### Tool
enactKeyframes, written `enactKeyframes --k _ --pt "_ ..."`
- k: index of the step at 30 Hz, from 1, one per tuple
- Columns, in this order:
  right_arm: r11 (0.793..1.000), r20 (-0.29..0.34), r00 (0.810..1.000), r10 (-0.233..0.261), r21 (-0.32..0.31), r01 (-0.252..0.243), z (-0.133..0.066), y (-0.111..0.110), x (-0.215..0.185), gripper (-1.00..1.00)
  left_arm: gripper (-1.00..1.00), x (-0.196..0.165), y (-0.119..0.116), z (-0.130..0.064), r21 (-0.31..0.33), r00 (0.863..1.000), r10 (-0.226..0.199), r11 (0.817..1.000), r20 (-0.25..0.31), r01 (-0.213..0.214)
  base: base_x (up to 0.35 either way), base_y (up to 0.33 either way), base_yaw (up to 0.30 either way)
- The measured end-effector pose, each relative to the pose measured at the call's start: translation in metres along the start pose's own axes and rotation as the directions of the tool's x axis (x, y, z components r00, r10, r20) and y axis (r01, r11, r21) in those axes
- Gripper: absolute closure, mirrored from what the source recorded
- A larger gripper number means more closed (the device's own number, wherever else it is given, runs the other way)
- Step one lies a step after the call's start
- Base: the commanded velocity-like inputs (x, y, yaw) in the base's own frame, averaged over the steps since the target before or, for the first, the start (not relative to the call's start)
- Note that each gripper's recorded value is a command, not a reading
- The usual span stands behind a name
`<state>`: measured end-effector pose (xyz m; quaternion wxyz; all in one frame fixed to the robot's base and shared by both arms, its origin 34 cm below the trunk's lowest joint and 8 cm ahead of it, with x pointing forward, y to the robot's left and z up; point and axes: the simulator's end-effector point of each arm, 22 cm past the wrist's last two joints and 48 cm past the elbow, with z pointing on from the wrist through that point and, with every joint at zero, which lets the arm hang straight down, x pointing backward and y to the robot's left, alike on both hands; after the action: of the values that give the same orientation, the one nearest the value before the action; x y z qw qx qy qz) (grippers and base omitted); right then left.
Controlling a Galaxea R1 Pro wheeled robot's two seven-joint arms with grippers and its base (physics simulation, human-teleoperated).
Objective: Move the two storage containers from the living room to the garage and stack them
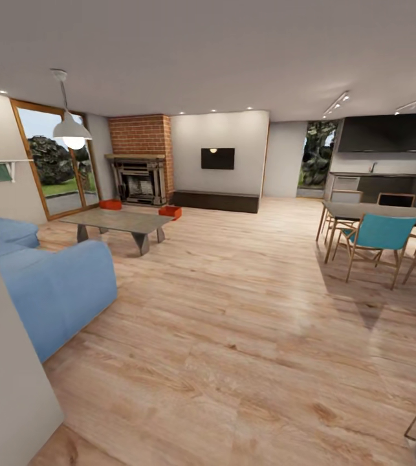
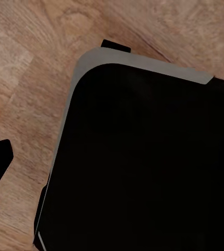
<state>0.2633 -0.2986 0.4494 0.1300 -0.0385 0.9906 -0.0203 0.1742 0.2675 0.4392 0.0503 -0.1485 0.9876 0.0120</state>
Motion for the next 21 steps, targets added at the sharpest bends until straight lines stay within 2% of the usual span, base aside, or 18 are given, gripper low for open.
enactKeyframes --k 21 --pt "1.0 0.009 1.0 0.002 0.011 -0.002 -0.0002 -0.005 -0.0012 -1.0 -1.0 -0.0005 -0.0009 0.0 0.001 1.0 0.001 1.0 0.003 -0.001 0.323 0.0 0.0"
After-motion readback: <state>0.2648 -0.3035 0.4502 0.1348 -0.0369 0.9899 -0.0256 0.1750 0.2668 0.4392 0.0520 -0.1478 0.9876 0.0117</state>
